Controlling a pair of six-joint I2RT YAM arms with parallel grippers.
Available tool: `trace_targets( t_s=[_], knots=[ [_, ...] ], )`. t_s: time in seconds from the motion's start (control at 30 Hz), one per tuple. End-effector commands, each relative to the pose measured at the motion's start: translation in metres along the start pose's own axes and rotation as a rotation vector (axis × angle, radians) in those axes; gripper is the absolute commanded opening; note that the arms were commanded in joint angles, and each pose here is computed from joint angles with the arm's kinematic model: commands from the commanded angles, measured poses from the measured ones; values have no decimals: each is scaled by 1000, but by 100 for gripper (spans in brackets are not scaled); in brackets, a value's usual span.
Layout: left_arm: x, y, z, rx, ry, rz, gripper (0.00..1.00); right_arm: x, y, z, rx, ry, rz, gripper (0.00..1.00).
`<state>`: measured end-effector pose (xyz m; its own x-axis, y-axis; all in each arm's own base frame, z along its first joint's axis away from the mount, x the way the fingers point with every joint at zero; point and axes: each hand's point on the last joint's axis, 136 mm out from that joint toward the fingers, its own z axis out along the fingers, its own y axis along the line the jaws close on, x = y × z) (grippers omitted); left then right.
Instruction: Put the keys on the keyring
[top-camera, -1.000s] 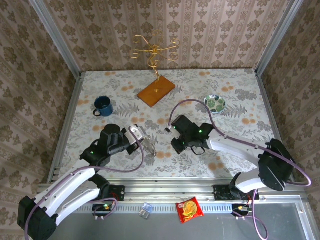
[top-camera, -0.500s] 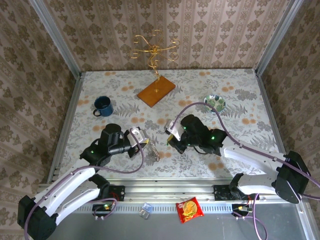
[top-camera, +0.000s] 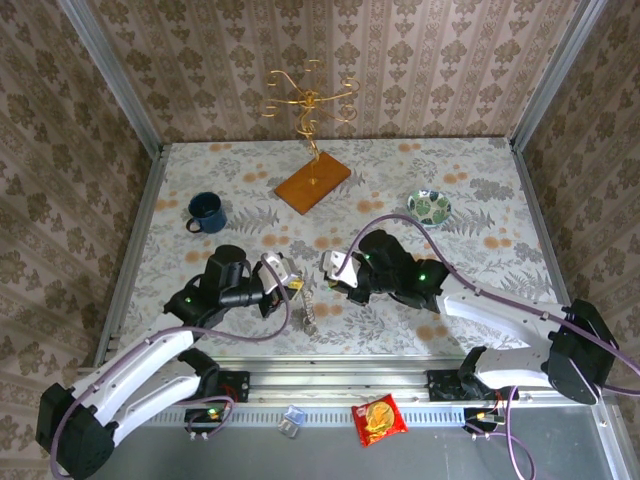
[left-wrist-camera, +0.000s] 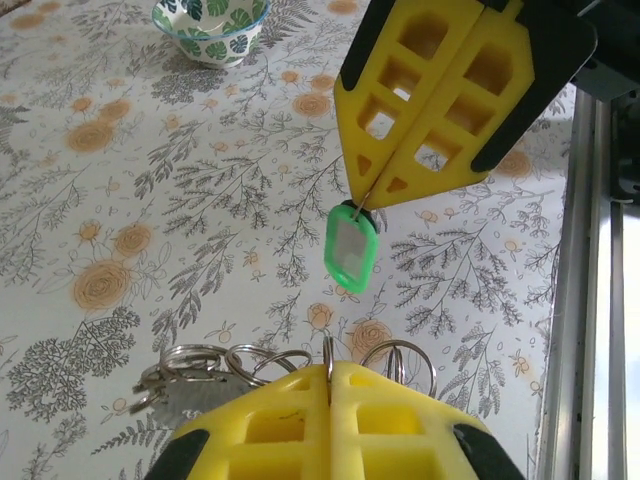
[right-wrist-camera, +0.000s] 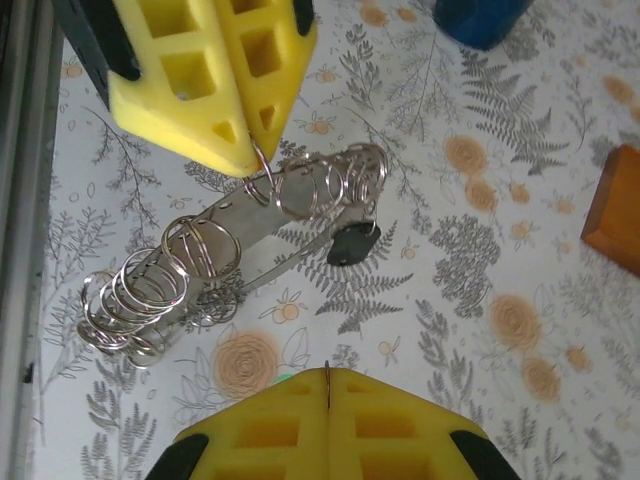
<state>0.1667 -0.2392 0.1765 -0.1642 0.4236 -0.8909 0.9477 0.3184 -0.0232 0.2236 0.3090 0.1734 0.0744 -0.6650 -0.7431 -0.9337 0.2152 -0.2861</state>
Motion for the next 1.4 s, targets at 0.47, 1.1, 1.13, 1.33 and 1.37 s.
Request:
trace_targets(
  t_s=[0.47, 1.1, 1.13, 1.33, 1.37],
  knots=[
    [-25, 1, 0, 2, -80, -21, 0, -40, 0, 12, -49, -103, -129, 0],
    [-20, 5, 6, -18, -68, -41, 0, -45, -4, 15, 3, -105, -146, 0],
    [-20, 4, 6, -17, -68, -41, 0, -44, -8, 16, 18, -96, -144, 0],
    [-19, 4, 6, -14, -66, -41, 0, -41, -17, 17, 69, -71, -147, 0],
    [-20, 4, 6, -13, -67, -42, 0, -41, -17, 17, 71, -74, -146, 0]
  ],
)
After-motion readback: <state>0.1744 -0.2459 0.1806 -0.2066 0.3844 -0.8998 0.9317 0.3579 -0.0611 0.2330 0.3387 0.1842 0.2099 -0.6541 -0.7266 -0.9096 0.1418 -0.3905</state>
